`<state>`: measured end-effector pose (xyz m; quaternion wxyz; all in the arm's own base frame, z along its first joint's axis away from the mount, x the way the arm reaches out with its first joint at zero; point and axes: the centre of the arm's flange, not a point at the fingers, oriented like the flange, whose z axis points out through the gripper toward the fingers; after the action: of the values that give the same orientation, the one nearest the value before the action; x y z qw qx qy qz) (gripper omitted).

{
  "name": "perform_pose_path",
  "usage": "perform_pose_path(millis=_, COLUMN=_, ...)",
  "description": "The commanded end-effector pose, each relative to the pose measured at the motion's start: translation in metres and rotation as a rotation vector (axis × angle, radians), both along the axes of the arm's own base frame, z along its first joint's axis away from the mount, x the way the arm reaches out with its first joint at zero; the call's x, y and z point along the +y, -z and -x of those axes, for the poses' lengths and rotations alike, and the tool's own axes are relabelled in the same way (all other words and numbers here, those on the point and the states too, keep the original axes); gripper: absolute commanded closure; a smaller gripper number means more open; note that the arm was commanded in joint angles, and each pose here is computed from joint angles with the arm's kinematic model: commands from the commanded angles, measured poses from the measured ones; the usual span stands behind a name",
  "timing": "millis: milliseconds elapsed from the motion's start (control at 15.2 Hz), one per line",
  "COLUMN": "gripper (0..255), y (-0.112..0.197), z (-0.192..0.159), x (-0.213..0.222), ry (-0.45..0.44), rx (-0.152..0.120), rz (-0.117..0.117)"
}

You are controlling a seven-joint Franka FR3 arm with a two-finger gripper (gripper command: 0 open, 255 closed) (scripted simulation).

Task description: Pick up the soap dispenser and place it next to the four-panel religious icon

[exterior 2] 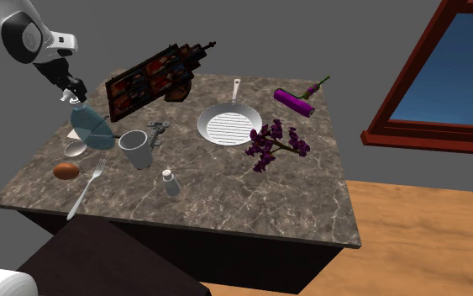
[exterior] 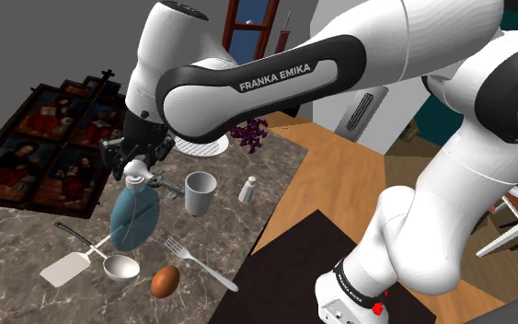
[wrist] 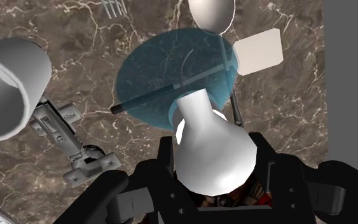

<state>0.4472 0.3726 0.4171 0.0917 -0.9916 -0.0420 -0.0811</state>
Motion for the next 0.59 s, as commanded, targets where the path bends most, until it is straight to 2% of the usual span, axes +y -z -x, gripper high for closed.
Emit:
perform_pose_path(millis=0, gripper=255, y=0.0007, z=0.0002, x=-0.0002, ry=0.000, rx=-0.001, rz=-0.001)
perform_pose_path(millis=330, gripper=255, y=0.0007, z=0.0002, x=-0.0002, ry=0.000, rx=-0.001, rz=-0.001)
perform_pose_path(millis=396, gripper=0, y=0.0007, z=0.0002, x=-0.0003, ry=0.000, rx=-0.001, rz=-0.001)
perform_pose_path(millis=528, gripper=0, y=0.0007, z=0.0002, x=-0.0002, ry=0.000, rx=-0.001, rz=-0.001)
